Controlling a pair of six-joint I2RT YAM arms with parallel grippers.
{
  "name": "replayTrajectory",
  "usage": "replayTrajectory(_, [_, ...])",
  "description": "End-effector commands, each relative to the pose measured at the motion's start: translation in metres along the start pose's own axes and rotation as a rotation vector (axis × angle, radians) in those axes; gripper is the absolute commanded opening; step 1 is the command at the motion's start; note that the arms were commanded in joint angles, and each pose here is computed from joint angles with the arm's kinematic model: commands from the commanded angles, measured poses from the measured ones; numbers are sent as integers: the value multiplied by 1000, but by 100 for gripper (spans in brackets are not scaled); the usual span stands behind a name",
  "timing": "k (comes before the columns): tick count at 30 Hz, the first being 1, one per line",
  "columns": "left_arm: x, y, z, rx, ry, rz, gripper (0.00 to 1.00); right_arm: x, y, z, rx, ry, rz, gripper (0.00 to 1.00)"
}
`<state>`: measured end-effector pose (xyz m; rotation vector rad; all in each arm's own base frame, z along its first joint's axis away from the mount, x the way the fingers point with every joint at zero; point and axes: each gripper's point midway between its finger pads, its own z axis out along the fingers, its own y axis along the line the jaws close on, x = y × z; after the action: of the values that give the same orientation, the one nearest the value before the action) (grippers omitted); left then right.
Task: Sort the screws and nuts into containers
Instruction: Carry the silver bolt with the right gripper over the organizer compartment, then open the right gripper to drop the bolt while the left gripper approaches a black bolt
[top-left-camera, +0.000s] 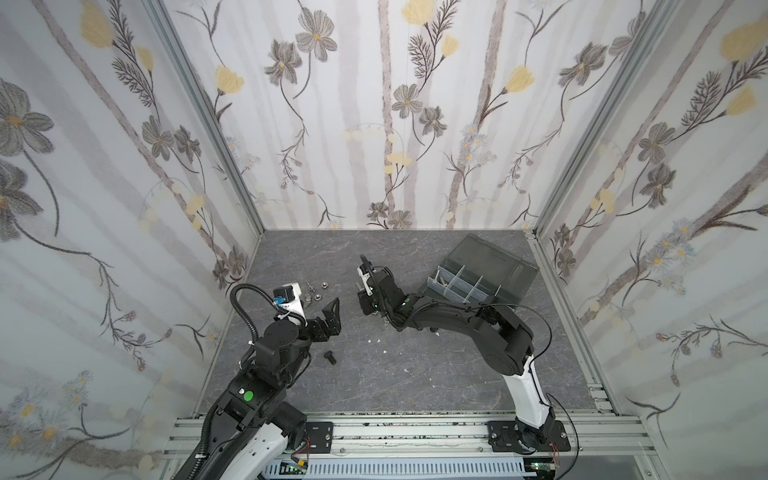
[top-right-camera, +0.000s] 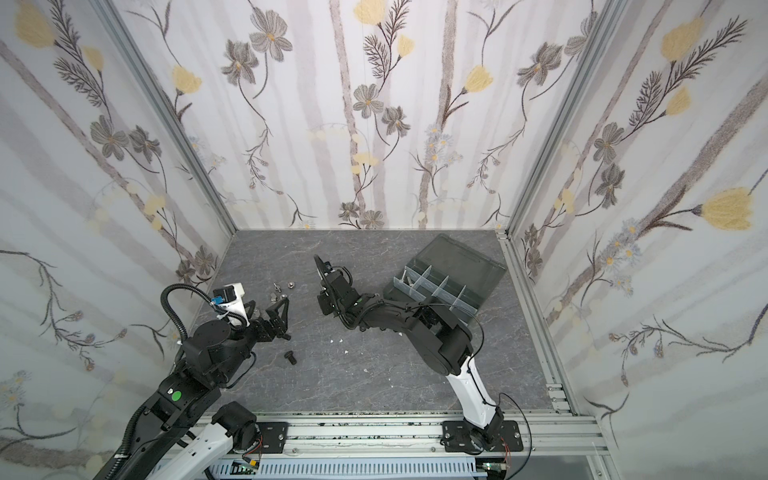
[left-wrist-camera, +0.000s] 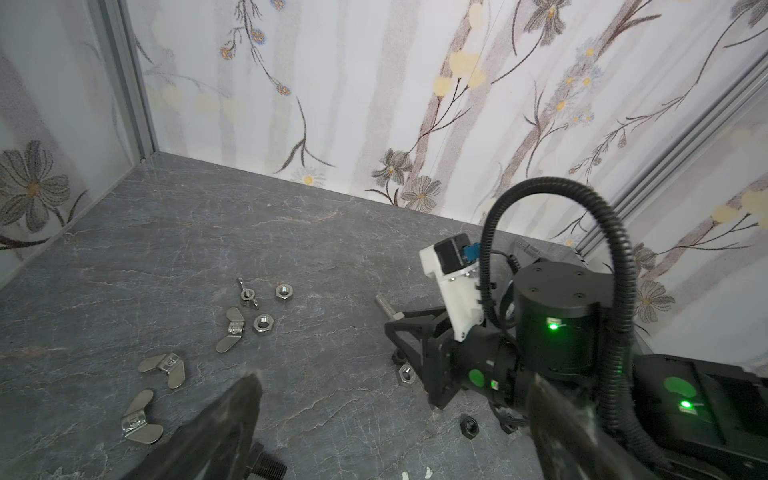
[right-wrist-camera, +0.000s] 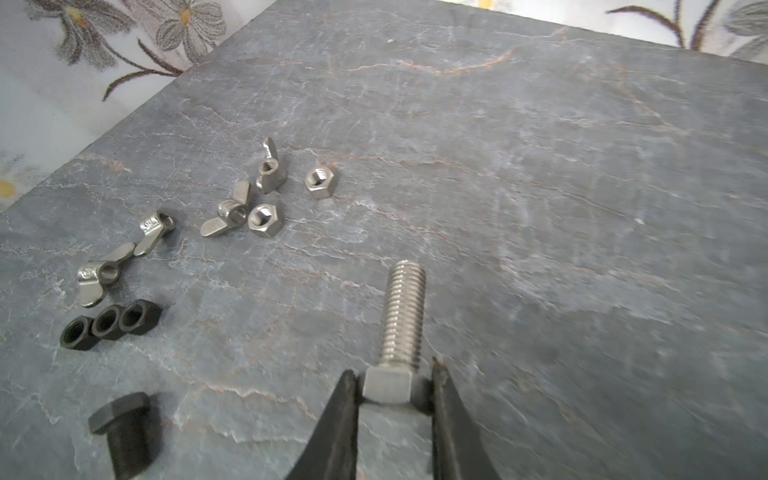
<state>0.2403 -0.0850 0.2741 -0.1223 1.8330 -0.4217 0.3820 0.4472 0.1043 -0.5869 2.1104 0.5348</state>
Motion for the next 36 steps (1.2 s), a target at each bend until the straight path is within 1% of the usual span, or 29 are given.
replayTrajectory(1, [-1,4,3,-33,-3,5,100,-21,-11,-24,1,-83,54,15])
replayTrajectory(5, [10,8,13,-68,55,26,100,-17,-47,-60,37,-84,96,15])
replayTrajectory(6, [13,8,16,-75,70,30,100,-14,-48,-69,33,-81,98,15])
replayTrajectory(7, [16,9,18,-82,83,35,100,-17,-72,-77,67,-86,121,15])
replayTrajectory(12, [32,10,31,-101,155,64,100,-13,-113,-116,133,-91,156,15])
replayTrajectory(15, [47,10,41,-107,223,86,100,-12,-137,-136,152,-101,189,15])
replayTrajectory(18, [62,13,49,-133,288,111,100,-7,-160,-145,165,-97,223,15])
replayTrajectory(21, [73,14,56,-142,337,120,100,-5,-180,-148,166,-89,267,15])
replayTrajectory(26, [90,16,64,-144,409,111,100,0,-206,-139,154,-46,319,15])
replayTrajectory(30, [100,19,69,-154,454,106,100,9,-222,-121,133,4,352,15])
replayTrajectory(36, [106,28,75,-170,488,79,100,17,-239,-102,151,35,373,16])
